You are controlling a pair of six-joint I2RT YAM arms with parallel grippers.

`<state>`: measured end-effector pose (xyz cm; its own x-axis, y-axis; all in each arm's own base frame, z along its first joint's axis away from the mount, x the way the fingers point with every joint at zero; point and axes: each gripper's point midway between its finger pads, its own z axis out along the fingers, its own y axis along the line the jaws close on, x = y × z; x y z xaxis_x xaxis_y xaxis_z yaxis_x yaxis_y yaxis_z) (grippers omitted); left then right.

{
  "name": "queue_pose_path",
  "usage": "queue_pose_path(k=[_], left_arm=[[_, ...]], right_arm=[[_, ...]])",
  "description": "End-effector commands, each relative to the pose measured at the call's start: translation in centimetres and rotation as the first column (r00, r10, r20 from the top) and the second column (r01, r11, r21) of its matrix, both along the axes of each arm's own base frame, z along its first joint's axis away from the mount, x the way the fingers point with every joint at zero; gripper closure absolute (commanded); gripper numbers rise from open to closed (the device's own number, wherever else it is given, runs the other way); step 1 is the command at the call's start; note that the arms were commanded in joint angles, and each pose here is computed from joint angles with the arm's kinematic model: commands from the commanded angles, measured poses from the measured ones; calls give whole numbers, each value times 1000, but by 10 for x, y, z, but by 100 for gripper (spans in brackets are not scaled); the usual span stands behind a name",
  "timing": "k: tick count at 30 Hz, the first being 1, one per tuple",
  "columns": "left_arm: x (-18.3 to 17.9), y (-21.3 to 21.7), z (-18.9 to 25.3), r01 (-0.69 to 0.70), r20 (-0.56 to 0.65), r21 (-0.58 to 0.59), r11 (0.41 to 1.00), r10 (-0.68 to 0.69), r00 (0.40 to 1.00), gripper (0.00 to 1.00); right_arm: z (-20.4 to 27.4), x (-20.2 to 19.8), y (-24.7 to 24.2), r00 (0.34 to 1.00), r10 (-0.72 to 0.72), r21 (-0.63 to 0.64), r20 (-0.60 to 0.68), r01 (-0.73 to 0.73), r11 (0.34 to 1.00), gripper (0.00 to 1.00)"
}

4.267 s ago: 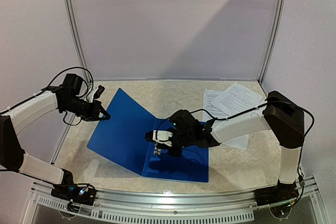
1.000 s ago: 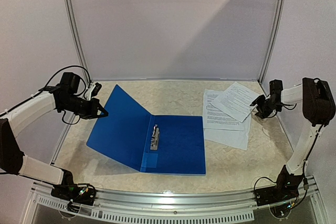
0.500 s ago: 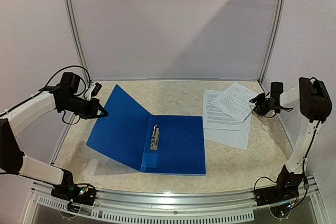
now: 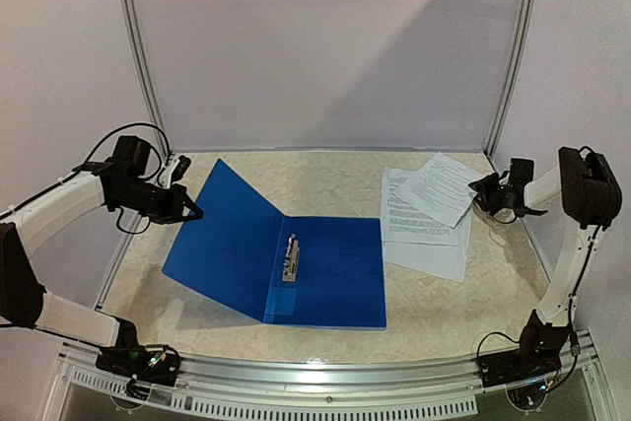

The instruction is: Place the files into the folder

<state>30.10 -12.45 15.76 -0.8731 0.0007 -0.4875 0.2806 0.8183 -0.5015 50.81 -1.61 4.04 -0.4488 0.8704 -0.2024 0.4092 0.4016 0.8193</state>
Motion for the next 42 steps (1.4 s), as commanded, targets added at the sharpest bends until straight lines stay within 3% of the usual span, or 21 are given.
queue_pose_path(k=[1,15,18,21,25,32,42], left_arm=[[4,4,-3,-8,13,8,1000,8,1000,100],[4,5,-1,-10,18,10,1000,9,1000,100],[4,5,0,-10,20,10,1000,9,1000,100],[3,5,0,-9,22,10,1000,8,1000,100],[4,6,1,-13,23,11,1000,12,1000,100],[4,7,0,-15,24,13,1000,15,1000,100],[4,6,1,-18,29,7,1000,18,999,100]], right_arm=[[3,4,4,997,39,13,62,-40,999,64],[-39,17,29,992,111,96,-58,-105,990,65],[-41,21,30,993,103,94,-59,-97,991,75],[-41,24,31,994,99,104,-51,-94,990,98],[-31,24,34,992,124,79,-30,-121,990,100],[53,15,66,955,285,-25,82,-284,959,100],[216,-53,169,776,591,-258,222,-537,803,100]])
